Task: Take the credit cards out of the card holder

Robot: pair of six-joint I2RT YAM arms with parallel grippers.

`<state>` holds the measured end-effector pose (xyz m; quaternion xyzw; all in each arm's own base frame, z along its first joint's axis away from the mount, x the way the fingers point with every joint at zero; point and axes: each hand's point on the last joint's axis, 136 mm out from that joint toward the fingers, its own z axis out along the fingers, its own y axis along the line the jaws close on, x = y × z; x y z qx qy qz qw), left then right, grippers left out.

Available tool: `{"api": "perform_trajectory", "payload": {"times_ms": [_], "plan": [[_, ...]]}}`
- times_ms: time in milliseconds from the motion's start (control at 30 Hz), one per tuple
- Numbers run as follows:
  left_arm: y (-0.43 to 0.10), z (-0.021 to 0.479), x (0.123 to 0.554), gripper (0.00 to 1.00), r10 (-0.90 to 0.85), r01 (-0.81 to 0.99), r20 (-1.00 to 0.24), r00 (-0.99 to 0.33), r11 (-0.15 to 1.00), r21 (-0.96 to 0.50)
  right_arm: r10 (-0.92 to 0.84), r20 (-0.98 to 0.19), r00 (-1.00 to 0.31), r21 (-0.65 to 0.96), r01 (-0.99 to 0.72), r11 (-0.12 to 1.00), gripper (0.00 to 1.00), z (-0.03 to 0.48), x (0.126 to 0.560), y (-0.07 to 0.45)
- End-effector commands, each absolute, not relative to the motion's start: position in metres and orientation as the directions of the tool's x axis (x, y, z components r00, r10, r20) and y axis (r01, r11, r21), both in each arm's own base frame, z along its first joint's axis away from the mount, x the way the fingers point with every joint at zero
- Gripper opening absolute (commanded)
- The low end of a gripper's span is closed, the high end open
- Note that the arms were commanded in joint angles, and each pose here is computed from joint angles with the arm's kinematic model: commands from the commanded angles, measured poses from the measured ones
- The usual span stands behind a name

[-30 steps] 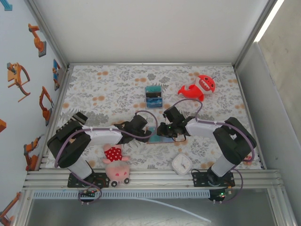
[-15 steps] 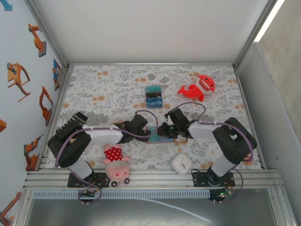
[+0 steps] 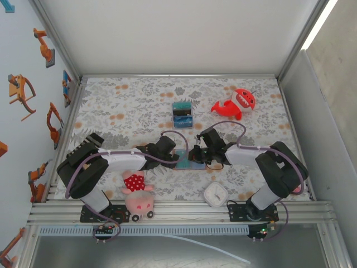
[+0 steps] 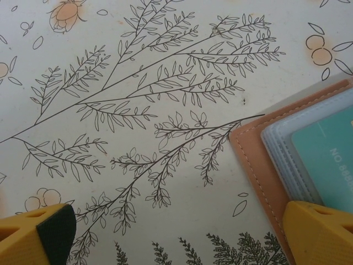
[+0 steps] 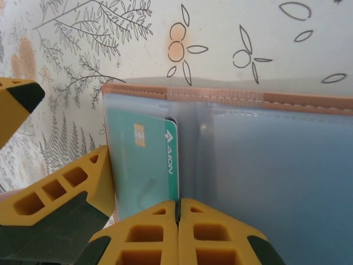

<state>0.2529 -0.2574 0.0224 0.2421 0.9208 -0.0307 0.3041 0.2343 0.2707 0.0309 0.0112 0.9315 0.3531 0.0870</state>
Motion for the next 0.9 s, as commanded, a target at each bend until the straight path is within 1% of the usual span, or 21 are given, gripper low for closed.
{"api": "perform_trajectory", "payload": {"times_ms": [0,600,867], "plan": [[-0.248,0.012,0.247,0.97,0.482,0.482,-0.519,-0.705,0.864,0.148,0.062,-0.179,-0.982,0.619,-0.063,0.783,0.00,0.036,0.236,0.263],[-0.249,0.017,0.250,0.97,0.488,0.484,-0.527,-0.696,0.861,0.158,0.052,-0.199,-0.979,0.539,-0.065,0.840,0.00,0.036,0.240,0.248],[-0.256,0.039,0.254,0.97,0.458,0.476,-0.579,-0.675,0.869,0.132,0.052,-0.209,-0.977,0.534,-0.070,0.842,0.00,0.040,0.241,0.247]]}}
